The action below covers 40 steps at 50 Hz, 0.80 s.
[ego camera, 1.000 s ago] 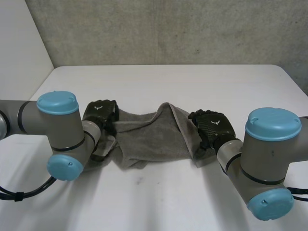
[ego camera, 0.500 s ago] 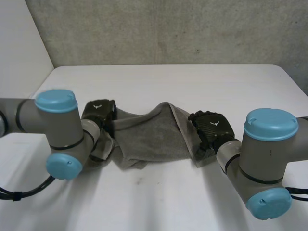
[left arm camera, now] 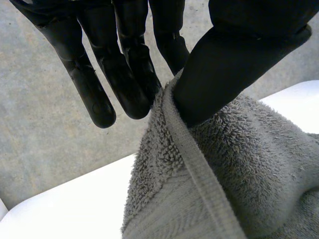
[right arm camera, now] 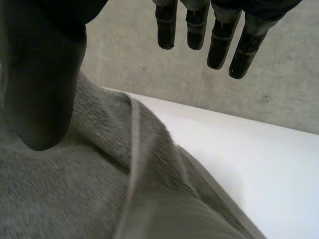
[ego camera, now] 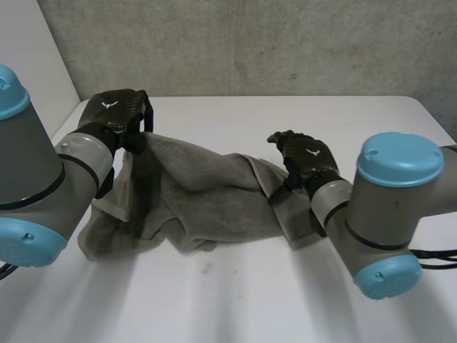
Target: Fold the towel.
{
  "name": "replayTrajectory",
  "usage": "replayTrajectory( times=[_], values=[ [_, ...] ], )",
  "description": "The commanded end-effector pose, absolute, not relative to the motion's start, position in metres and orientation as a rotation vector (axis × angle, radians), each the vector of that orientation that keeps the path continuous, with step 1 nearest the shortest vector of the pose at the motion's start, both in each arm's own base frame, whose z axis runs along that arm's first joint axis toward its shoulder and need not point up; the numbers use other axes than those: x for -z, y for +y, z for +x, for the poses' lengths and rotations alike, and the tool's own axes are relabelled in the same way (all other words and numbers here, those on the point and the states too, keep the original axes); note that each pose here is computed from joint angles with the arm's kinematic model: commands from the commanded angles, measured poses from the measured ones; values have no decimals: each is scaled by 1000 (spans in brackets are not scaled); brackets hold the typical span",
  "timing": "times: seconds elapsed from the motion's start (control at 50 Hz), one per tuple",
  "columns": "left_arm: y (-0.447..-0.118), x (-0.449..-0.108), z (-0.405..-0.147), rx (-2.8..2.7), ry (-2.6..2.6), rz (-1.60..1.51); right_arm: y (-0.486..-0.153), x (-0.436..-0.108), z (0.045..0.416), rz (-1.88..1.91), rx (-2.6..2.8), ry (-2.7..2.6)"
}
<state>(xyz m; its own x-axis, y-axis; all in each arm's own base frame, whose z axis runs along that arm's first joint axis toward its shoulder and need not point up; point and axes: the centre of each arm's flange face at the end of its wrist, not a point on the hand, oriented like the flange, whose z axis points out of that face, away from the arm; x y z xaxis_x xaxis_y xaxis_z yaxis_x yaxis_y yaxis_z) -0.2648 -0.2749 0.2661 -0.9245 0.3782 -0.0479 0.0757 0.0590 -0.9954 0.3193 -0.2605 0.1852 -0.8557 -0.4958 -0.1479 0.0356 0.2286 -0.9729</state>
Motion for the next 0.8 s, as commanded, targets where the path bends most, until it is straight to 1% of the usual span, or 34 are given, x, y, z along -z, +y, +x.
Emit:
replayTrajectory(
  times=[0.02,0.14,0.18,0.26,0.3,0.4,0.46,0.52,0.56,0.62,0.66,0.68,0.72,0.74,0.8],
  values=[
    [-269,-273,-263,-1960,-2103,-462,-266,-175,346,-412,1626,2036],
    [-262,-284,-259,-1985,-2078,-456,-274,-166,355,-402,1614,2032],
    [-260,-289,-258,-1999,-2062,-452,-278,-155,359,-411,1609,2046],
    [-256,-297,-255,-2024,-2040,-441,-284,-145,361,-425,1618,2064],
    [-253,-307,-251,-2052,-2013,-432,-287,-140,361,-436,1632,2082],
    [-250,-316,-248,-2079,-1985,-419,-298,-124,352,-467,1740,2179],
    [-249,-321,-246,-2097,-1970,-407,-301,-121,350,-472,1749,2196],
    [-251,-323,-243,-2110,-1967,-395,-310,-116,339,-455,1762,2240],
    [-252,-324,-242,-2114,-1968,-392,-314,-118,332,-438,1772,2256],
    [-254,-324,-240,-2121,-1971,-386,-315,-124,330,-428,1783,2251],
    [-255,-324,-239,-2123,-1974,-382,-316,-143,324,-401,1821,2224],
    [-257,-324,-237,-2127,-1980,-376,-316,-144,324,-401,1821,2224],
    [-259,-323,-235,-2130,-1986,-369,-315,-161,314,-386,1855,2206],
    [-262,-322,-232,-2133,-1995,-361,-315,-161,314,-386,1855,2206],
    [-264,-321,-230,-2135,-2004,-353,-318,-175,305,-374,1890,2197]
  ],
)
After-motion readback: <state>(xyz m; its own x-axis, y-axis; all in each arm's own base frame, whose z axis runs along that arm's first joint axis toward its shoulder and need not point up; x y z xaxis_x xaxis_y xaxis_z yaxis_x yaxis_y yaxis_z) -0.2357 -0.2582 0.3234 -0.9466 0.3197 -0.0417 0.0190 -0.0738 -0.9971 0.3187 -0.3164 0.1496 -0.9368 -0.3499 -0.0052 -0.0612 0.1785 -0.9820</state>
